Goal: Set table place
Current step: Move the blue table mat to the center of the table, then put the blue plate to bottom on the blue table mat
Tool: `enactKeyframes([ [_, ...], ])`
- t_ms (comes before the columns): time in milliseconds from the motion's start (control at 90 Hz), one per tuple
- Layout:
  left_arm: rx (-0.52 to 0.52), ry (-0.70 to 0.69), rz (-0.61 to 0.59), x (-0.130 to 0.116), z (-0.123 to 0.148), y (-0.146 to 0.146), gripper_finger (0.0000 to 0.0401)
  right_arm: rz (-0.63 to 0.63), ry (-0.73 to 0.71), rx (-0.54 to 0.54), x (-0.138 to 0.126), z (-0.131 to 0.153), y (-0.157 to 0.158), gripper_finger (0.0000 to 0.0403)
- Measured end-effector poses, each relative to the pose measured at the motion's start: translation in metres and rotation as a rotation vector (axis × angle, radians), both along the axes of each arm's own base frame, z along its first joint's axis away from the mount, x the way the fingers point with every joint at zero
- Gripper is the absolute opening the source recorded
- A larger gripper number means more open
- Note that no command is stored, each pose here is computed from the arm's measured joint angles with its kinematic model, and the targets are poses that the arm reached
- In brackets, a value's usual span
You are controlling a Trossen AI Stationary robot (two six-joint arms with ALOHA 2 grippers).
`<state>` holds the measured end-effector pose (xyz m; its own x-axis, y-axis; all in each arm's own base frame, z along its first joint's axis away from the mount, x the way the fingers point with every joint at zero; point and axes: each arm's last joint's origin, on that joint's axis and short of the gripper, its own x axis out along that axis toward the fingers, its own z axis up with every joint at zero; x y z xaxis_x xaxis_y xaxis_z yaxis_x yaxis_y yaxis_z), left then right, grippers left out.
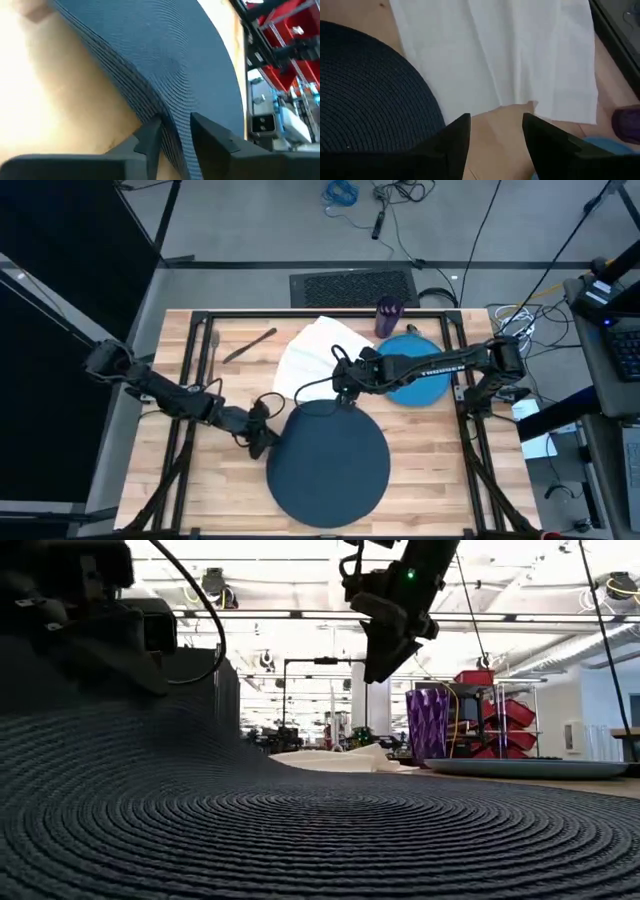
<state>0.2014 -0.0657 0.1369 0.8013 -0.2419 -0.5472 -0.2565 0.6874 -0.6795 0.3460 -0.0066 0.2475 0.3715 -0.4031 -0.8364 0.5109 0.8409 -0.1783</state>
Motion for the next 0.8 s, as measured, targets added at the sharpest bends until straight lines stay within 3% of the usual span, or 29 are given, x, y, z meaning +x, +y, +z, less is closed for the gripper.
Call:
enactKeyframes([
  [256,-0.026,0.14,-0.014,-0.007,-0.006,0.013,0.0104,0.019,0.034,-0.01,-0.002,-0.001,-0.001,0.0169],
  [500,0.002,0.091,-0.001,-0.013,0.01,0.027,0.0104,0.033,0.05,-0.017,-0.003,-0.001,-0.001,0.0169],
  [656,0.069,0.09,0.007,-0.018,0.033,0.037,0.0104,0.03,0.101,-0.027,-0.007,-0.003,-0.001,0.0169],
  [800,0.216,0.088,0.056,-0.027,0.062,0.045,0.0104,-0.052,0.158,-0.104,-0.02,0.002,-0.004,0.0169],
])
